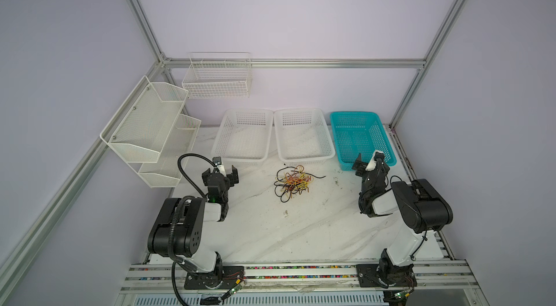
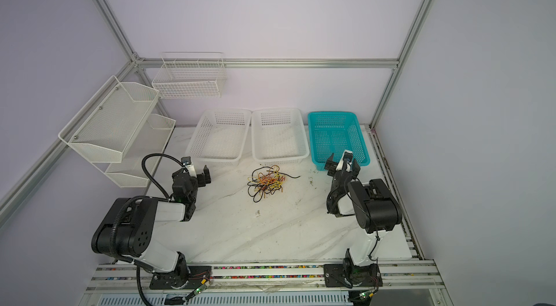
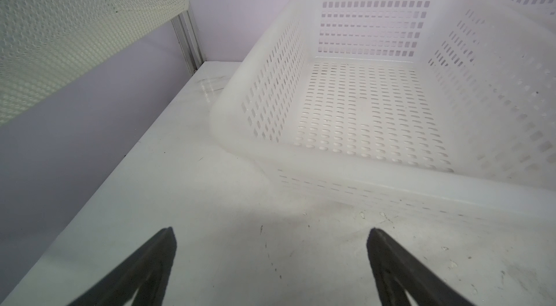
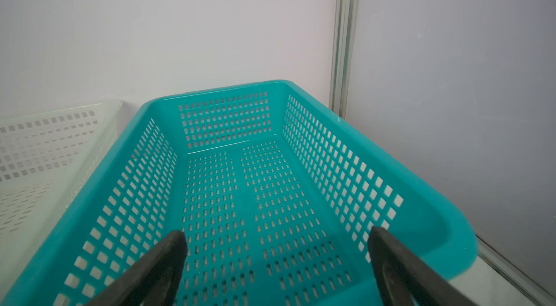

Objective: Untangle the cables

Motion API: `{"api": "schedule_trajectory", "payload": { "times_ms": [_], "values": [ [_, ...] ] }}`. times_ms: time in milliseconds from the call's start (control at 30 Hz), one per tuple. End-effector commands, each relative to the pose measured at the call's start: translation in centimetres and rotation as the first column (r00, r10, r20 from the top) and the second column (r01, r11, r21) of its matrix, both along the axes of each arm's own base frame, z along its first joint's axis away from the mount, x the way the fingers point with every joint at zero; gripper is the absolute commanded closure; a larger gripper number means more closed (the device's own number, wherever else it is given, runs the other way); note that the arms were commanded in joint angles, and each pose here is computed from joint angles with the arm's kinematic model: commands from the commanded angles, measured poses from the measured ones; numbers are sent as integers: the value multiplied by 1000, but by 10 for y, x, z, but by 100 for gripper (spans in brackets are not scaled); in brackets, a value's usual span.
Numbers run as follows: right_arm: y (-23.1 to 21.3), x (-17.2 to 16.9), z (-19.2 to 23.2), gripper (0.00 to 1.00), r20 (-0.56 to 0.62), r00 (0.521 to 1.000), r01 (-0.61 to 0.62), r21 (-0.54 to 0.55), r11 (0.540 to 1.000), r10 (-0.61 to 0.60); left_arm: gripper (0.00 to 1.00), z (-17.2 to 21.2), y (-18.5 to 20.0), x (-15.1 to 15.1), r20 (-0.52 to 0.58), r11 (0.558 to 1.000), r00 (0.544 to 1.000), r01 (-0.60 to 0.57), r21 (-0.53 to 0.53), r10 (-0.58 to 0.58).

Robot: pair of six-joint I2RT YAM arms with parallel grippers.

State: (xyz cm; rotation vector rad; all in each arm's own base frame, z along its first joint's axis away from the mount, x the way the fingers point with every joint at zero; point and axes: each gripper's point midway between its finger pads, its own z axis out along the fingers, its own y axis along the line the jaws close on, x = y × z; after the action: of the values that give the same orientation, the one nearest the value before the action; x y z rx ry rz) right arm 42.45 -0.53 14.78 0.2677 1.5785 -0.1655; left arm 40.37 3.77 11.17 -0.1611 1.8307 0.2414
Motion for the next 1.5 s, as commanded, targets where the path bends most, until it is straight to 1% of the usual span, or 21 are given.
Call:
{"api": "schedule_trajectory", "payload": {
  "times_ms": [0,100,233,300,367,400,433,467,533,567,633,667,733,833,933,1067,1167,1233,1300,1367,1467],
  "values": [
    [10,-1,34,3,14,1000,-3,-18,1000,3,0,2,2,-5,23,1000,1000,-7,15,7],
    [27,-18,64,3,87,995,-36,-24,999,38,0,2,2,-5,25,1000,1000,-9,16,8],
    [75,-45,117,3,202,950,-253,47,966,238,0,2,2,-5,24,1000,1000,-9,15,8],
    [100,-57,144,3,271,890,-411,123,903,367,0,3,1,-5,25,1000,1000,-8,16,7],
    [113,-62,161,3,314,850,-505,250,826,424,0,3,2,-5,25,1000,1000,-9,15,9],
    [117,-62,164,3,322,843,-528,346,776,431,0,2,2,-5,22,1000,1000,-8,16,8],
    [124,-61,165,3,325,835,-550,457,699,445,0,2,2,-5,23,1000,1000,-8,16,8],
    [129,-61,162,3,312,832,-553,523,648,459,0,1,2,-5,21,1000,1000,-8,15,8],
    [141,-61,149,3,261,822,-550,599,583,507,0,2,3,-5,24,1000,1000,-12,10,11],
    [146,-61,147,3,253,808,-564,597,571,533,0,3,4,-6,29,1000,999,-22,14,21],
    [166,-64,146,3,238,751,-619,579,531,616,0,15,8,-11,63,998,997,-53,21,52],
    [170,-63,143,3,210,750,-610,586,533,627,1,21,7,-13,69,998,996,-54,22,52],
    [179,-61,134,3,123,759,-577,582,573,640,0,33,5,-16,71,998,996,-51,30,49],
    [198,-59,112,5,-52,746,-531,555,640,664,1,64,0,-23,111,998,993,-45,32,41],
    [217,-63,89,6,-187,707,-502,548,670,682,0,92,-3,-32,171,997,984,-40,-64,51],
    [231,-72,63,9,-278,652,-480,569,668,706,0,115,-21,-37,98,981,995,38,-188,-20],
    [238,-78,40,10,-331,601,-472,588,657,728,0,133,-40,-41,33,937,996,93,-337,-87],
    [244,-83,25,12,-361,558,-471,603,644,747,0,139,-51,-46,5,888,993,105,-448,-115],
    [252,-87,2,12,-389,513,-462,626,628,765,0,130,-55,-55,-63,852,991,67,-520,-116],
    [258,-90,-10,13,-386,493,-463,642,611,780,0,129,-61,-63,-91,835,985,76,-545,-148],
    [261,-90,-35,15,-427,468,-445,643,624,774,0,123,-63,-78,-78,799,986,70,-597,-145]
  ]
}}
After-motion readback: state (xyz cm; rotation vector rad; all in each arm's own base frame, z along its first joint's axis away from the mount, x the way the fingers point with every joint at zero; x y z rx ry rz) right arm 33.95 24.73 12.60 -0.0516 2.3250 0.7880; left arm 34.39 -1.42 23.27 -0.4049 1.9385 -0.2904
